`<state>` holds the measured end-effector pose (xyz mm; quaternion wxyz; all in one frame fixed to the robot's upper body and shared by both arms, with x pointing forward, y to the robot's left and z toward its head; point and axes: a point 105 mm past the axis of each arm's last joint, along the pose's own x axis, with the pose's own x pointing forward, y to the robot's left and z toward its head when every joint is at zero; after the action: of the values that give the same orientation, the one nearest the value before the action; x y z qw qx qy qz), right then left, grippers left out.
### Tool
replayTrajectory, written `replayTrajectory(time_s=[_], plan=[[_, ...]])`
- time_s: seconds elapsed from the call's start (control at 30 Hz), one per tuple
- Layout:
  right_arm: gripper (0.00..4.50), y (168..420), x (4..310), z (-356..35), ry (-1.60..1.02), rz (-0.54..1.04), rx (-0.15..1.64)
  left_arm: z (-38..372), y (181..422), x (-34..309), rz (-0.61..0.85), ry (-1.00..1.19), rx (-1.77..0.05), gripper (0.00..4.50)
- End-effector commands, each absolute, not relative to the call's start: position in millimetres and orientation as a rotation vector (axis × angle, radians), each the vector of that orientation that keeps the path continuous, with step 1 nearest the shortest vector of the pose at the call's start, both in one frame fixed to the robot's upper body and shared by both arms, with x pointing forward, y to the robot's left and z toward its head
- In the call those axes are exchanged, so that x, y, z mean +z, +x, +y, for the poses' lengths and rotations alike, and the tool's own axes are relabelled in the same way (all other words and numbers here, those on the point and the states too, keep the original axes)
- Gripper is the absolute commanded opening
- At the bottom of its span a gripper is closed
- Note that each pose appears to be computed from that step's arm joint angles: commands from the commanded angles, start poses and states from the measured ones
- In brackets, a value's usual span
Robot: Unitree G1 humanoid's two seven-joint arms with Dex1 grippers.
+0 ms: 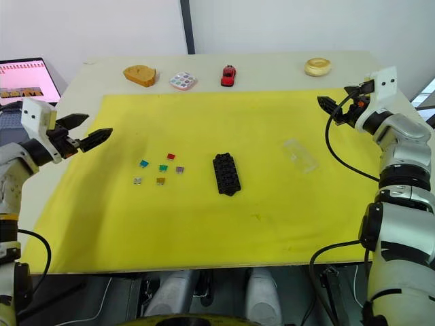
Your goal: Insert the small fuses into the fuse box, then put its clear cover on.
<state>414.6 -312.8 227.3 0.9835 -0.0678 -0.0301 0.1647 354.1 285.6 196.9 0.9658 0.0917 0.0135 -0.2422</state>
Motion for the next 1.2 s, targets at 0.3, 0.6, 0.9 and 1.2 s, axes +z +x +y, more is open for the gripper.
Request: replayTrajectory(time_s=[0.3,0.6,0.9,1.2], plan=[[4.45,413.7,246.0,-322.1,-0.192,-0.130,0.259,294.1,353.8,212.9,-0.009,0.228,-0.456,4.50],[4.45,415.4,244.2,-327.8,-0.206,-0.116,0.211,300.7,355.2,218.0,-0.035,0.216,-0.427,4.50],[4.45,413.1,245.3,-324.7,-0.217,-0.119,0.248,310.6,355.1,224.8,-0.073,0.193,-0.400,4.50],[4.45,398.2,253.8,-290.6,-0.269,-0.108,0.488,305.8,310.8,205.8,0.125,0.094,-0.609,4.50]])
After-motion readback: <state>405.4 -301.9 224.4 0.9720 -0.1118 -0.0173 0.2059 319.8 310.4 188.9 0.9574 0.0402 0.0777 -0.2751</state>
